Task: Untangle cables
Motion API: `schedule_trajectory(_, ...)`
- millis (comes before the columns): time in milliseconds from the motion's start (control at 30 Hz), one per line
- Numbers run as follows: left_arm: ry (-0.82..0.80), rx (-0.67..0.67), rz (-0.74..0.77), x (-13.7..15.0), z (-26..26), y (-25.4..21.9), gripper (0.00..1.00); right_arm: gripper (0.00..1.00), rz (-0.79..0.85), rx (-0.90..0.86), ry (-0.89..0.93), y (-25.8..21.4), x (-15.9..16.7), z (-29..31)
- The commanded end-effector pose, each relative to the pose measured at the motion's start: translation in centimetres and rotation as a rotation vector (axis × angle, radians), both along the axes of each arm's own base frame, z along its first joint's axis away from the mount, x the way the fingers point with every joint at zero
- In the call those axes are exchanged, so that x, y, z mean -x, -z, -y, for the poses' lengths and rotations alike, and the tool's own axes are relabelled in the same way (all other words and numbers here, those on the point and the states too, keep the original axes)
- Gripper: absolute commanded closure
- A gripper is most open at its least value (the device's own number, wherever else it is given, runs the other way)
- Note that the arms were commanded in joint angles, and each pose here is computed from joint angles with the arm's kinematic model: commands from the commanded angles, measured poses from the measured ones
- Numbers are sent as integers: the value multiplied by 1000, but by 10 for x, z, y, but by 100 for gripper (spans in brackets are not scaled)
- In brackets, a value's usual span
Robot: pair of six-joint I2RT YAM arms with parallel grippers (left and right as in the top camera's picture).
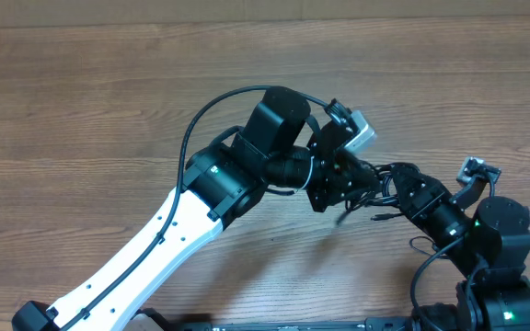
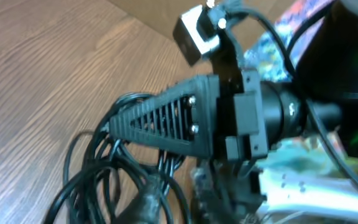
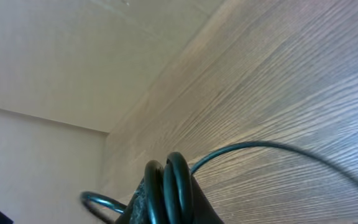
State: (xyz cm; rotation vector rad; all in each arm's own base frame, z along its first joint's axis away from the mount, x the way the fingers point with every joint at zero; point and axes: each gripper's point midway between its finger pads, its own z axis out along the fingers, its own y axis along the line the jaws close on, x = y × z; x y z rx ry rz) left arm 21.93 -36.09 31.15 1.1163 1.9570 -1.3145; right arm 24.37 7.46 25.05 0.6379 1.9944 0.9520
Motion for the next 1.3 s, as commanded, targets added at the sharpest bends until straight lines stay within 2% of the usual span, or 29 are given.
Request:
schedule_trajectory(0,-66,-53,26,-11,-7,7,58,96,38,1,-7,-12,1,-1)
schedule_trajectory(33,-81,-73,21,-12,-9,11,50,96,38,1,-7,-12,1,-1)
schedule_trajectory(167,-100,-142,11,-12,-17,26,41,96,35,-6,-5,-13,1,-1)
schedule_trajectory(267,-74,-181,17,-6,-22,34,40,96,13,-46,9,-12,1,-2)
schedule_trajectory(400,-26,-223,37,2,-28,44,44,96,0,-80,0,-12,3,-5)
schedule_trajectory(500,54,-221,83,11,-29,46,45,96,-8,-98,1,-13,3,-6)
schedule_trajectory(600,118,-200,121,18,-28,44,36,96,6,-114,-33,-17,4,-12)
schedule_trajectory(767,119,-189,148,16,-26,41,16,96,50,-147,-122,-30,8,-26)
schedule_trajectory(933,117,-177,162,14,-24,39,10,96,82,-172,-194,-40,12,-36)
schedule_trajectory(1133,116,-175,165,13,-24,38,9,96,88,-180,-208,-43,14,-38)
schedule_trajectory(1200,116,-174,165,13,-24,38,17,96,92,-182,-215,-44,14,-39)
schedule_trajectory(1267,116,-174,165,13,-24,38,34,96,93,-182,-215,-44,14,-39)
